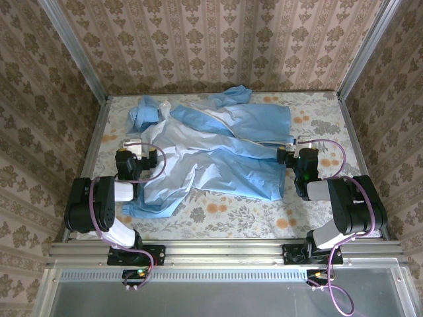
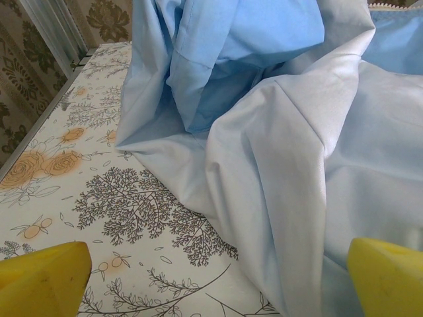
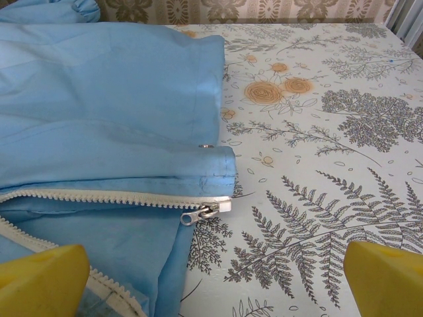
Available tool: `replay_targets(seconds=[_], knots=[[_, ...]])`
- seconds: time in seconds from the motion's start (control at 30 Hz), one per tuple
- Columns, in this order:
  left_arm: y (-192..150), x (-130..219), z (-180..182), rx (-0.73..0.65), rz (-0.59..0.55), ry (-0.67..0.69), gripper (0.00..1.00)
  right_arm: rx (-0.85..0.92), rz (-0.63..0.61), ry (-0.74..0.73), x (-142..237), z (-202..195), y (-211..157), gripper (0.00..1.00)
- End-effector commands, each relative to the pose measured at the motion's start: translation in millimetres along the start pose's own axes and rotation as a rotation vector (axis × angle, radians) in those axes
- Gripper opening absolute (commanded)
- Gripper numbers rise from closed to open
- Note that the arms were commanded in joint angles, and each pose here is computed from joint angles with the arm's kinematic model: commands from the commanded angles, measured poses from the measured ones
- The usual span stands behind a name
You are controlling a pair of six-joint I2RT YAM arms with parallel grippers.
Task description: Zip up the jacket
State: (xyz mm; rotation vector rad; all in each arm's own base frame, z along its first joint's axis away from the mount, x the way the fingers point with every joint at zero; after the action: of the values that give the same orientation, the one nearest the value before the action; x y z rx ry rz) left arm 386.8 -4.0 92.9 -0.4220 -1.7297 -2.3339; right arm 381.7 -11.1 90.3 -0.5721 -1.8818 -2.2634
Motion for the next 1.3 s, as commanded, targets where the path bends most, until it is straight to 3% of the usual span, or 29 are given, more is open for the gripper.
replay_targets(seconds=[0.0, 0.13, 0.43, 0.63, 0.77, 0.9, 1.03, 1.2, 1.27], knots=[[7.4, -1.5, 1.2, -0.008, -0.016, 0.001, 1.0, -0.013, -0.04, 0.025, -1.8, 4.4, 13.4, 1.0], [11.1, 4.1, 3.7, -0.008, -0.031, 0.024, 0.98, 0.021, -0.009, 0.082, 2.4, 16.7, 21.1, 1.0], [36.7, 39.5, 15.7, 0.03, -0.036, 0.067, 0.98, -0.028, 0.078, 0.076, 28.4, 35.9, 83.4, 1.0], [42.1, 60.9, 12.9, 0.08, 0.113, 0.043, 0.91, 0.0, 0.186, 0.104, 15.6, 72.4, 98.0, 1.0], [46.4, 71.1, -11.8, 0.124, 0.17, -0.05, 0.86, 0.062, 0.312, 0.153, -12.4, 115.2, 75.7, 0.98], [42.9, 73.7, -51.9, 0.285, 0.23, -0.178, 0.82, 0.141, 0.467, 0.213, -41.8, 165.3, 38.4, 0.87], [25.3, 69.2, -100.0, 0.356, 0.324, -0.311, 0.77, 0.178, 0.538, 0.244, -64.0, 200.3, 6.1, 0.7], [5.1, 52.6, -140.0, 0.385, 0.407, -0.4, 0.72, 0.152, 0.661, 0.201, -85.1, 207.3, -24.6, 0.48], [-2.2, 43.9, -151.4, 0.394, 0.463, -0.43, 0.7, 0.152, 0.705, 0.159, -88.4, 200.6, -36.8, 0.43]])
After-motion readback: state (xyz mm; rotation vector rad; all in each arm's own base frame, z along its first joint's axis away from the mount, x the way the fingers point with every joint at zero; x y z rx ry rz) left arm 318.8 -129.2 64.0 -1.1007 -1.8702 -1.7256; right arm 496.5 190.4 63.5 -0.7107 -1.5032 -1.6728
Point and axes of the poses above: each hand's point on the last joint's axis, 136 mm out from that joint toward the fingers, its own x axis back along the fingers, its own z axis along the line the jaws close on, y = z × x, the point moved 1 cm from there along x, back along the fingers, and after that the axes turned 11 degrees about -x, right-handed, at the moved point
